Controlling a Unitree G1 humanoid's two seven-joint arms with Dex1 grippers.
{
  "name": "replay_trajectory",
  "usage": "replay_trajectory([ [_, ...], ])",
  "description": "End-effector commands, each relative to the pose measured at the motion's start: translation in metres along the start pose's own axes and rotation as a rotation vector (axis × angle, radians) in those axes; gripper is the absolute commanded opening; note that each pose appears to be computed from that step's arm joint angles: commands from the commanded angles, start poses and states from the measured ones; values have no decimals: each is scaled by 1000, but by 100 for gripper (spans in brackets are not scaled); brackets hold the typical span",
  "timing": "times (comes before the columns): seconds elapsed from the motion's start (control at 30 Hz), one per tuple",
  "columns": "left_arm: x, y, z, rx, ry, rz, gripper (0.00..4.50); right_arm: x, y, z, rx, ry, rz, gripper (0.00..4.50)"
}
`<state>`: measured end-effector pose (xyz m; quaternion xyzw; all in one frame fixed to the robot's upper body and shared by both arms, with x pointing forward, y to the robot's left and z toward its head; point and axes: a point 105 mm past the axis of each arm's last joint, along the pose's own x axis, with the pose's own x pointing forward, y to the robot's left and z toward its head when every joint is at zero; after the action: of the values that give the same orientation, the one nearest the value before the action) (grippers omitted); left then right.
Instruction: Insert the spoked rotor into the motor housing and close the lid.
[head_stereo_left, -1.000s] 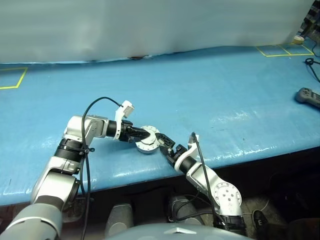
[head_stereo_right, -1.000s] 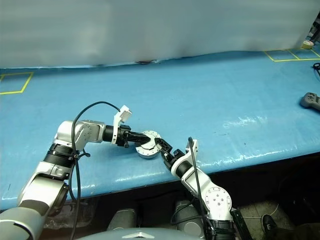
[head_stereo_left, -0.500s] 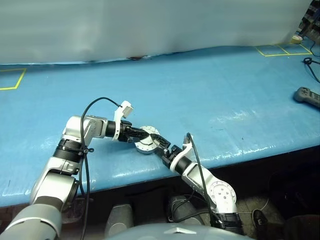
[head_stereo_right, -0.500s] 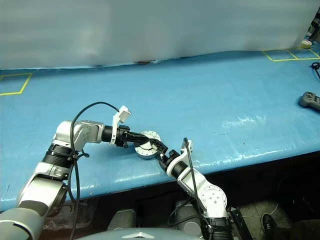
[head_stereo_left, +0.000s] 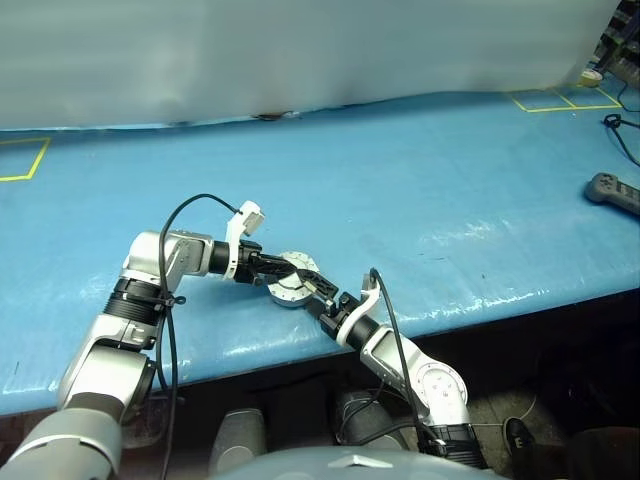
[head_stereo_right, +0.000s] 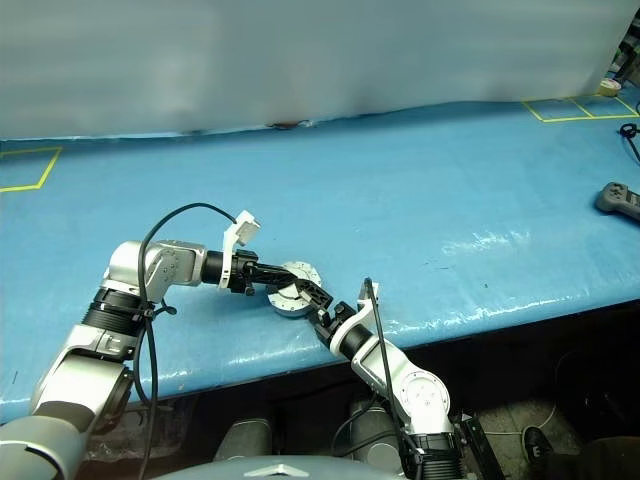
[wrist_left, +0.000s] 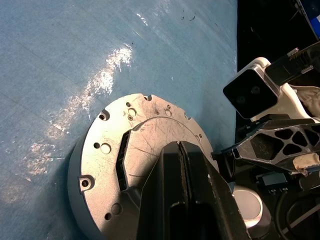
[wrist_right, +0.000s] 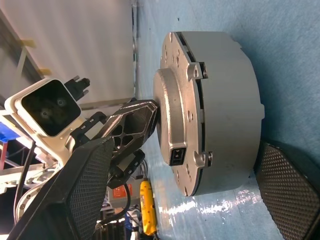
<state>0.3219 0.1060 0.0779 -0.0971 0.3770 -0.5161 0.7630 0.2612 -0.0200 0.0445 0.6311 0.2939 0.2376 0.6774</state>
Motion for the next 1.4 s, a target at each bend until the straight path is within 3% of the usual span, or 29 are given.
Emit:
replay_trajectory([
  [0.03, 1, 8, -17, -34, 61, 51, 0, 23, 35, -8, 64, -1, 138, 446],
  [0.23, 1, 9, -18, -33, 64, 55, 0, 24, 30, -10, 60, 11, 122, 446],
  [0.33, 1, 9, -18, -32, 66, 56, 0, 24, 31, -10, 60, 14, 128, 390],
  [0.5, 0, 8, -18, -30, 68, 56, 0, 22, 29, -14, 59, 32, 122, 223],
  [0.53, 1, 8, -18, -30, 68, 55, 0, 22, 28, -15, 59, 37, 119, 209],
  [1.4, -2, 8, -12, -34, 23, 53, 0, 16, 30, -6, 75, -12, 146, 209],
])
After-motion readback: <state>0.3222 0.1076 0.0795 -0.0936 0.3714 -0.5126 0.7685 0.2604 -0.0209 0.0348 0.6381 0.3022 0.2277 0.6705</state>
